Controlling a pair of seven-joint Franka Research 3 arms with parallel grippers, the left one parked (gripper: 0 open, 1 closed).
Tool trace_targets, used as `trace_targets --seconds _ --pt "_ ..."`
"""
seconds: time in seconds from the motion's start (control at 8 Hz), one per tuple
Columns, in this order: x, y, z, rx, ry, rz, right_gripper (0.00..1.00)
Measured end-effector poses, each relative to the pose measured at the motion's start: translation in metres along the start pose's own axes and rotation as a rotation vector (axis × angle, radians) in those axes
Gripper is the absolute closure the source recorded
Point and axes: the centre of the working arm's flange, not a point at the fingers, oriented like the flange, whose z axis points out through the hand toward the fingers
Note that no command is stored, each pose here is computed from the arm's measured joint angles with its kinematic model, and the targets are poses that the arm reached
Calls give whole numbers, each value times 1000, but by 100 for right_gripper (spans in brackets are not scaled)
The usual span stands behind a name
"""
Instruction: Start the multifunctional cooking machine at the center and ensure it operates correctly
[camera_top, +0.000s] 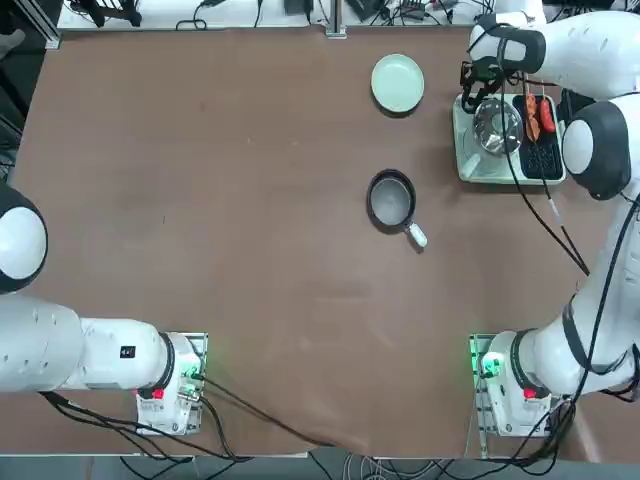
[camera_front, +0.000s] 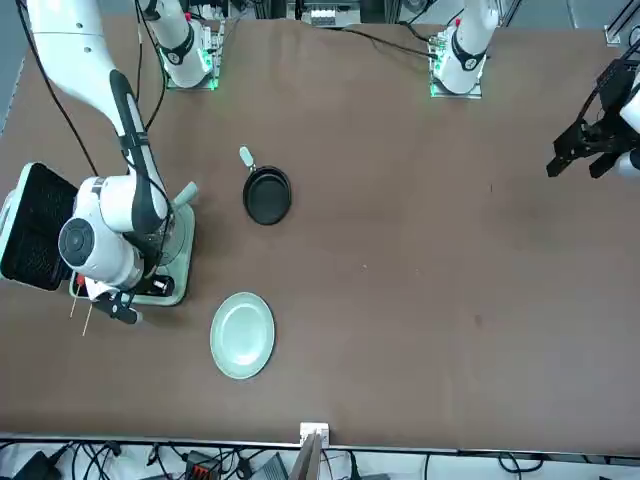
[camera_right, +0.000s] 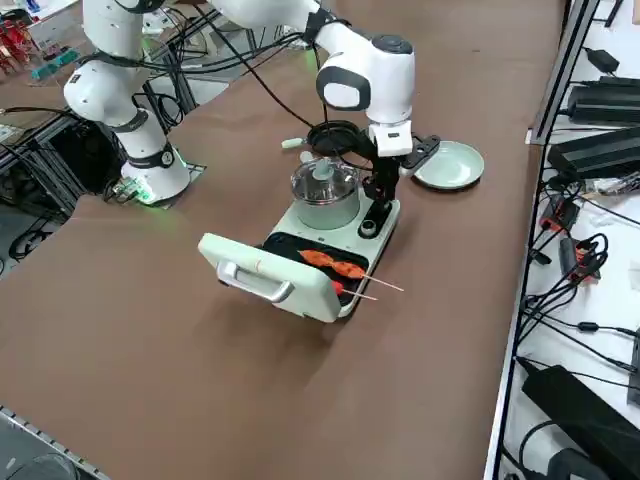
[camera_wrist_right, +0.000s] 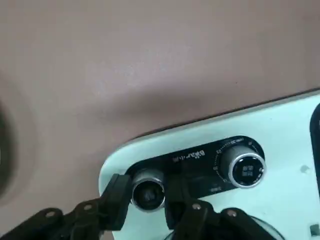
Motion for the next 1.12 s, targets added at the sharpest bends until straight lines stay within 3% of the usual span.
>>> trace_targets --seconds 0.38,1.12 --pt "0 0 0 0 0 -19 60" --pt "0 -1 -1 1 0 -184 60"
